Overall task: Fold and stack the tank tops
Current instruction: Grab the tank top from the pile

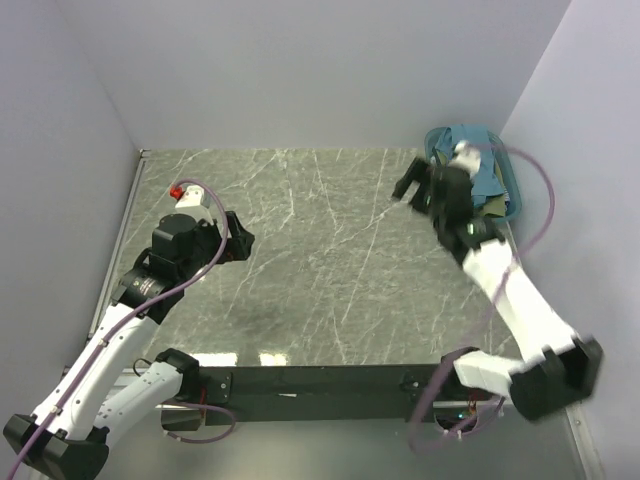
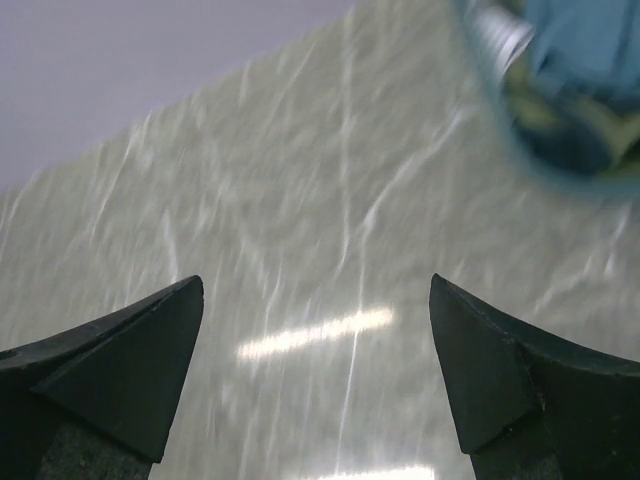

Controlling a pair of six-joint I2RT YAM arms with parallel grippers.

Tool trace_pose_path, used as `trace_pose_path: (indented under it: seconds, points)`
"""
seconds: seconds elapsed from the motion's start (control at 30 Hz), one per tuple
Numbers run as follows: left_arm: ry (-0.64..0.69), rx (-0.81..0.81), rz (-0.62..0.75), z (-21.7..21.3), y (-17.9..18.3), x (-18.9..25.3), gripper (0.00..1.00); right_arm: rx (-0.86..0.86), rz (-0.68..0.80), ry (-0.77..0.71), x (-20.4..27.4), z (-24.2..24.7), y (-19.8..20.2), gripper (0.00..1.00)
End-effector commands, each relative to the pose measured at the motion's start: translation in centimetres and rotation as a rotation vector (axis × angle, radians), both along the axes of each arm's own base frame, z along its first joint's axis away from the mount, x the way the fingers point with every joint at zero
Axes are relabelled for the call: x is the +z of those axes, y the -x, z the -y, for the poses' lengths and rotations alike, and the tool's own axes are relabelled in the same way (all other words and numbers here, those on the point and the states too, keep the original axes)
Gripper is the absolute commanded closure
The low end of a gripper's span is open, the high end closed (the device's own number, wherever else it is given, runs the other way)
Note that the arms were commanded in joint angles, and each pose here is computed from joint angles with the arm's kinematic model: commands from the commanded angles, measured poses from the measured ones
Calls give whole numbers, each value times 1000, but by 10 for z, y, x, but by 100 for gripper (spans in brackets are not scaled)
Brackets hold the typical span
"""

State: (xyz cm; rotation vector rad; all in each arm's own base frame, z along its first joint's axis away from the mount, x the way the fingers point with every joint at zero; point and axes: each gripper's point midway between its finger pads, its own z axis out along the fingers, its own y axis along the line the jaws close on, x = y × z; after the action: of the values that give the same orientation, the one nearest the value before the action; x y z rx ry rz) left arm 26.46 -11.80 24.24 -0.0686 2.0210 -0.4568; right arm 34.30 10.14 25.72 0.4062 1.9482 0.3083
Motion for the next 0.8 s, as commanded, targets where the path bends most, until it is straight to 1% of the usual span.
trace_pose_path:
  seconds: [0.0, 0.03, 0.07, 0.1, 0.13, 0.17, 0.23, 0.27, 0.33, 0.37, 0.43, 0.47, 0.57, 0.77]
  points:
    - [17, -17, 29, 4, -4, 7, 1, -141, 6, 43, 20, 46, -69, 0]
    - [15, -15, 25, 4, -4, 5, 1, -213, -9, 49, 19, 73, -83, 1]
    - [13, -14, 21, 4, -5, 3, 1, -248, -30, 50, 17, 86, -105, 2]
    - [11, -11, 18, 3, -5, 3, 1, -284, -39, 33, 16, 98, -115, 2]
    - [4, -5, 10, 3, -7, 0, 1, -339, -46, 17, 13, 122, -124, 3]
    - [2, -5, 5, 3, -7, -1, 1, -336, -44, -9, 10, 125, -143, 5]
    - [-8, 3, -9, 2, -10, -5, 1, -374, -39, -38, 4, 144, -161, 7]
    - [-9, 5, -13, 2, -10, -6, 1, -410, -51, -38, -4, 159, -177, 8]
    - [-13, 7, -25, 2, -11, -10, 1, -442, -84, -43, -16, 170, -190, 10]
    - [-14, 10, -24, 2, -11, -10, 1, -461, -96, -36, -26, 179, -202, 11]
    - [-15, 11, -30, 2, -12, -12, 1, -479, -108, -21, -30, 187, -211, 12]
    - [-15, 8, -34, 3, -12, -14, 1, -487, -141, -13, -47, 191, -216, 12]
    - [-16, 4, -40, 4, -13, -15, 1, -478, -174, -8, -68, 190, -222, 14]
    - [-10, -23, -59, 10, -14, -20, 1, -454, -241, -13, -117, 185, -218, 20]
